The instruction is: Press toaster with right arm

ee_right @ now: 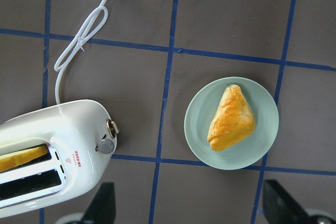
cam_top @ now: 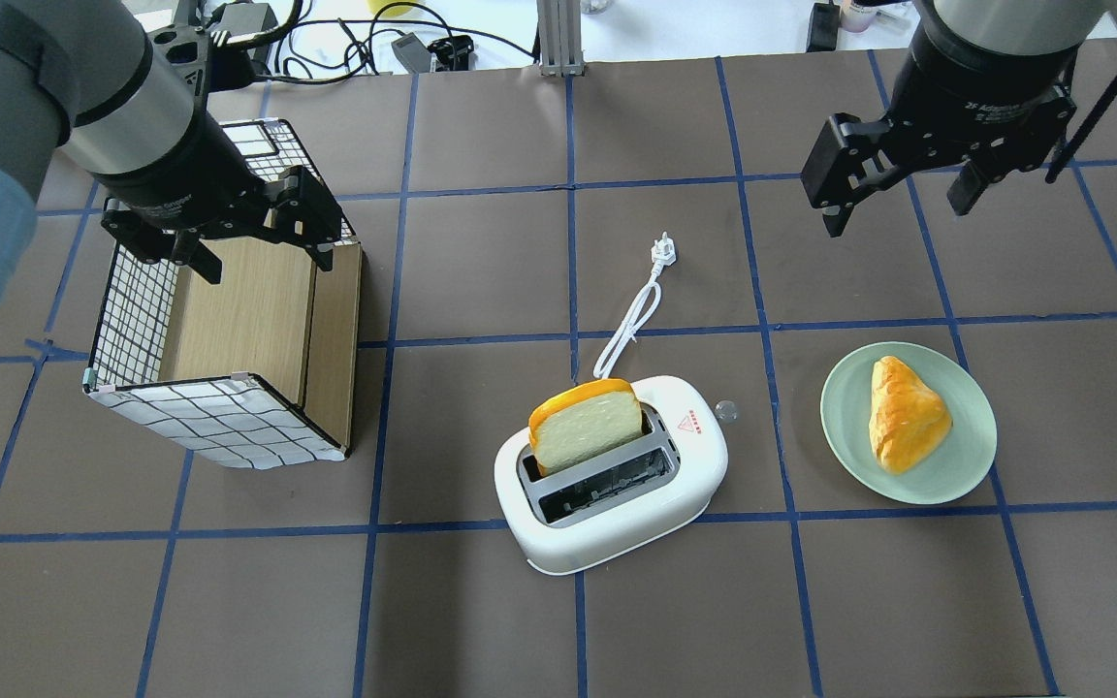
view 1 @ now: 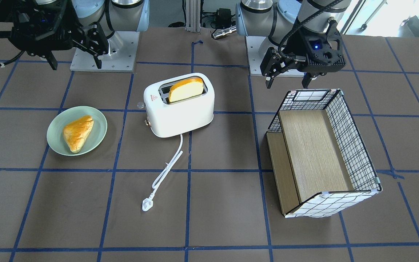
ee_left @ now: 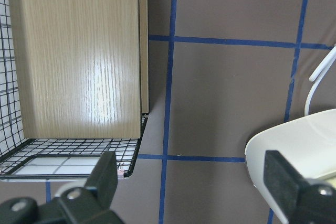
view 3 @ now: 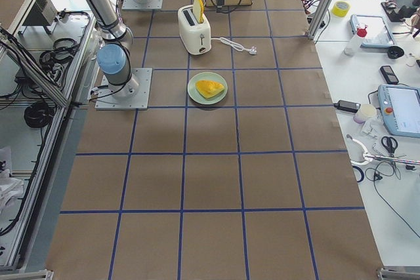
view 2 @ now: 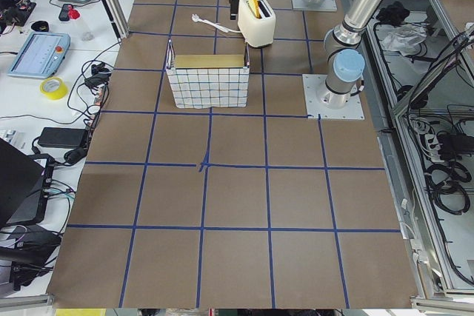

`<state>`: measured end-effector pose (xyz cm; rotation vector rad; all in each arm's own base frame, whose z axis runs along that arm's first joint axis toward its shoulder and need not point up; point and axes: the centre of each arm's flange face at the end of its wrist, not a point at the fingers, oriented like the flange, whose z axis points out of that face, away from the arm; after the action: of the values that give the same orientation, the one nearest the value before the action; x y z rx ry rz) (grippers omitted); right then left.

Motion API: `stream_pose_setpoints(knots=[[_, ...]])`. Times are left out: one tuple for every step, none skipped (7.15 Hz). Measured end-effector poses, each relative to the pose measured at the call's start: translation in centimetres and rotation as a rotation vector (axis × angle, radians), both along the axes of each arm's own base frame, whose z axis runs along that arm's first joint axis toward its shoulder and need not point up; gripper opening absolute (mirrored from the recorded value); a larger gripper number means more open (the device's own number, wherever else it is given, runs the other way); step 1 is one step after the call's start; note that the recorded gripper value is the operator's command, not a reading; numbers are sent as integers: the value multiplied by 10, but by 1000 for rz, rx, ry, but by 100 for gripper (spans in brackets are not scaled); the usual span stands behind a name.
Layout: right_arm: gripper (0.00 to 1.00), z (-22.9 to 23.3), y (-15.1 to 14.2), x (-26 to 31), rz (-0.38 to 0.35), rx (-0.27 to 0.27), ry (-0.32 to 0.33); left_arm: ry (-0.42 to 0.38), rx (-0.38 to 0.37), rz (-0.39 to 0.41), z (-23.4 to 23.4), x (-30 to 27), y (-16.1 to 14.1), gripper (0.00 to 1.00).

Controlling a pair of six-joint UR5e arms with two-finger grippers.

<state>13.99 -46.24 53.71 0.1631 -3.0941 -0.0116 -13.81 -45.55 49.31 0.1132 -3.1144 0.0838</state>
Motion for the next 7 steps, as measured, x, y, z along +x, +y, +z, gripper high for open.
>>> stream_pose_setpoints(knots=[[100, 0, -11, 1, -9, -2, -12, 0, 0, 0, 0, 0, 0, 100], [100, 2, -23, 2, -12, -7, -16, 0, 0, 0, 0, 0, 0, 100], [100, 5, -30, 3, -14, -16, -19, 0, 0, 0, 0, 0, 0, 100], [100, 7, -33, 3, -30, -30, -20, 1, -1, 0, 0, 0, 0, 100], [100, 9, -35, 3, -71, -44, -21, 1, -1, 0, 0, 0, 0, 100], [100, 9, -36, 3, -111, -55, -22, 1, -1, 0, 0, 0, 0, 100], [100, 9, -36, 4, -129, -59, -22, 1, -1, 0, 0, 0, 0, 100]])
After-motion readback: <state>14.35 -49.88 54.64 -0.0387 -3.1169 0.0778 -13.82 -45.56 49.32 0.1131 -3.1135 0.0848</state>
